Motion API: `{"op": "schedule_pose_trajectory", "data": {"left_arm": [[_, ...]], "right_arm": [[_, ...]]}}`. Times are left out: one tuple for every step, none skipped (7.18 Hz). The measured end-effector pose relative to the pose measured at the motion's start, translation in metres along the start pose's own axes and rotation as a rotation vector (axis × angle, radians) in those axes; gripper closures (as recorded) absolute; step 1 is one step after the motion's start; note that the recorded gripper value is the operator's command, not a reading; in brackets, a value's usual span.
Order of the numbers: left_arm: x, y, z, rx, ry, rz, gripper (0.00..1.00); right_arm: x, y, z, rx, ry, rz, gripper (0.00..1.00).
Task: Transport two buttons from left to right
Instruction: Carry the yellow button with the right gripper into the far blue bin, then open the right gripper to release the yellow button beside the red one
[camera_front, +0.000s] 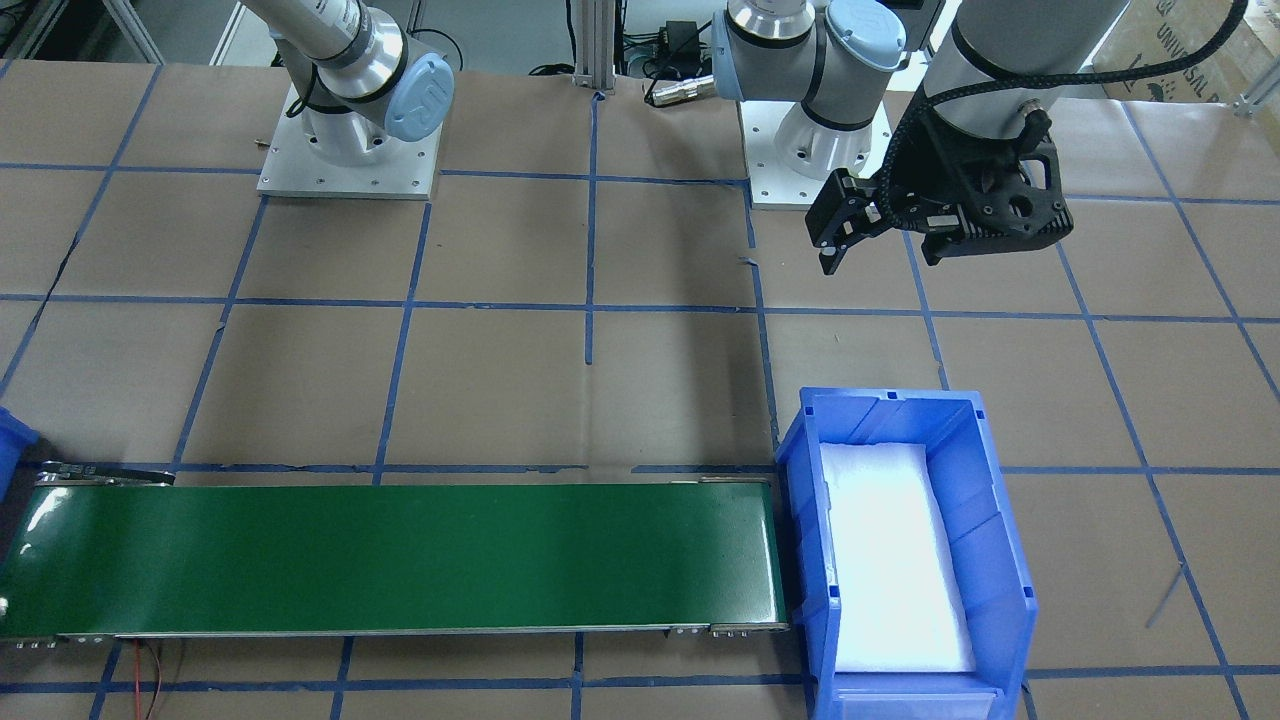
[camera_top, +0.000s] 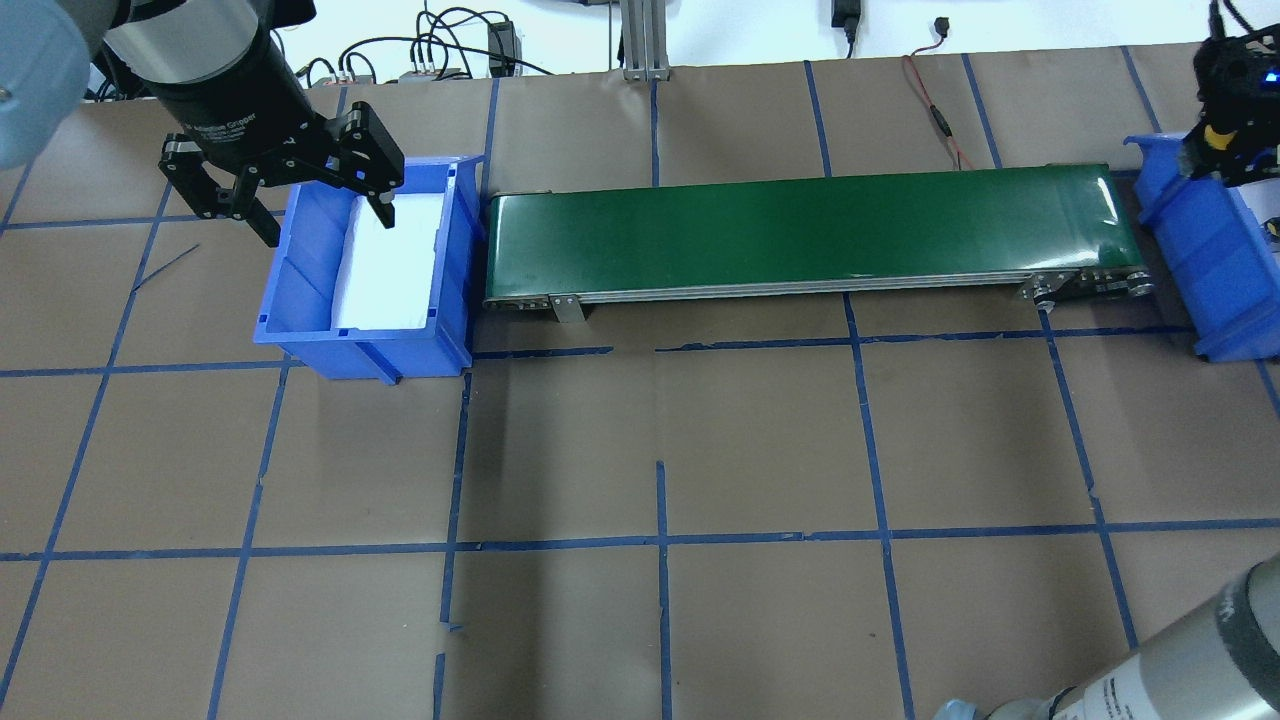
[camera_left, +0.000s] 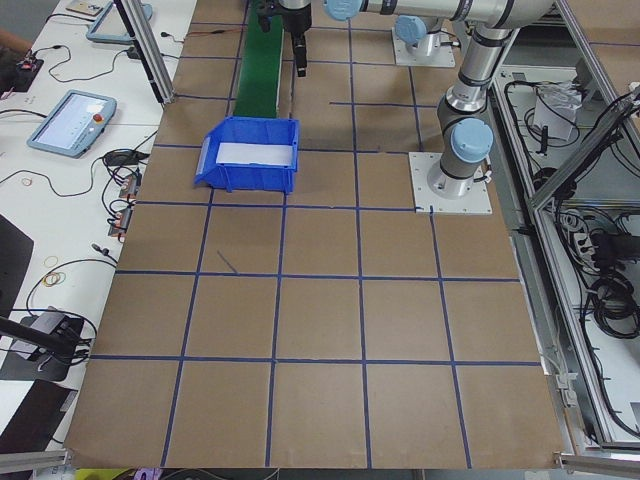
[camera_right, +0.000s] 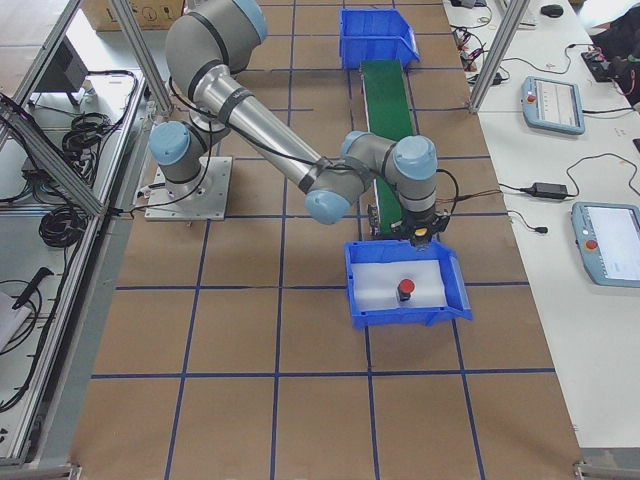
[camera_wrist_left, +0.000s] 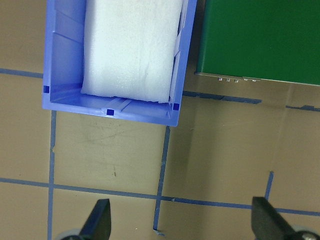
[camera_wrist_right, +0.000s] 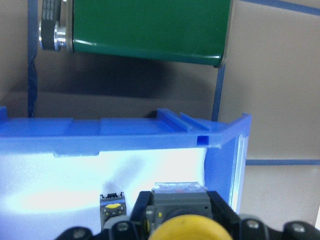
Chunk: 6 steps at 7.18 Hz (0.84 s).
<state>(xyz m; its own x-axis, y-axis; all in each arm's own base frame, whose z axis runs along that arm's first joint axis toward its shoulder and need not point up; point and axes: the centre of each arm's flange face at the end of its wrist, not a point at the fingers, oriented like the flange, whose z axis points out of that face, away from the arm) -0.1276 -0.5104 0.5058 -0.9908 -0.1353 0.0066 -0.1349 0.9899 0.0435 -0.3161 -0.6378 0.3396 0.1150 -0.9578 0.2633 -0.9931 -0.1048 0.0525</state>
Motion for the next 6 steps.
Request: {"op": "schedule_pose_trajectory", "data": {"left_arm": [[0.000, 0.000, 0.000, 0.000, 0.000, 0.000, 0.00], [0.000, 0.000, 0.000, -0.001, 0.000, 0.000, 0.00], [0.000, 0.000, 0.000, -0.001, 0.000, 0.000, 0.01], [0.000, 0.000, 0.001, -0.001, 0.000, 0.001, 0.00], [0.001, 0.000, 0.001, -0.001, 0.000, 0.001, 0.01], [0.001, 0.000, 0.001, -0.002, 0.000, 0.001, 0.01]], "right_arm": [[-0.005, 0.016, 0.015, 0.036, -0.011, 0.001, 0.83], [-0.014, 0.025, 0.032, 0.071, -0.033, 0.003, 0.83], [-0.026, 0.034, 0.049, 0.099, -0.055, 0.004, 0.83], [-0.036, 0.043, 0.065, 0.119, -0.072, 0.006, 0.81], [-0.044, 0.048, 0.078, 0.137, -0.087, 0.012, 0.80], [-0.051, 0.047, 0.090, 0.154, -0.102, 0.017, 0.79]]}}
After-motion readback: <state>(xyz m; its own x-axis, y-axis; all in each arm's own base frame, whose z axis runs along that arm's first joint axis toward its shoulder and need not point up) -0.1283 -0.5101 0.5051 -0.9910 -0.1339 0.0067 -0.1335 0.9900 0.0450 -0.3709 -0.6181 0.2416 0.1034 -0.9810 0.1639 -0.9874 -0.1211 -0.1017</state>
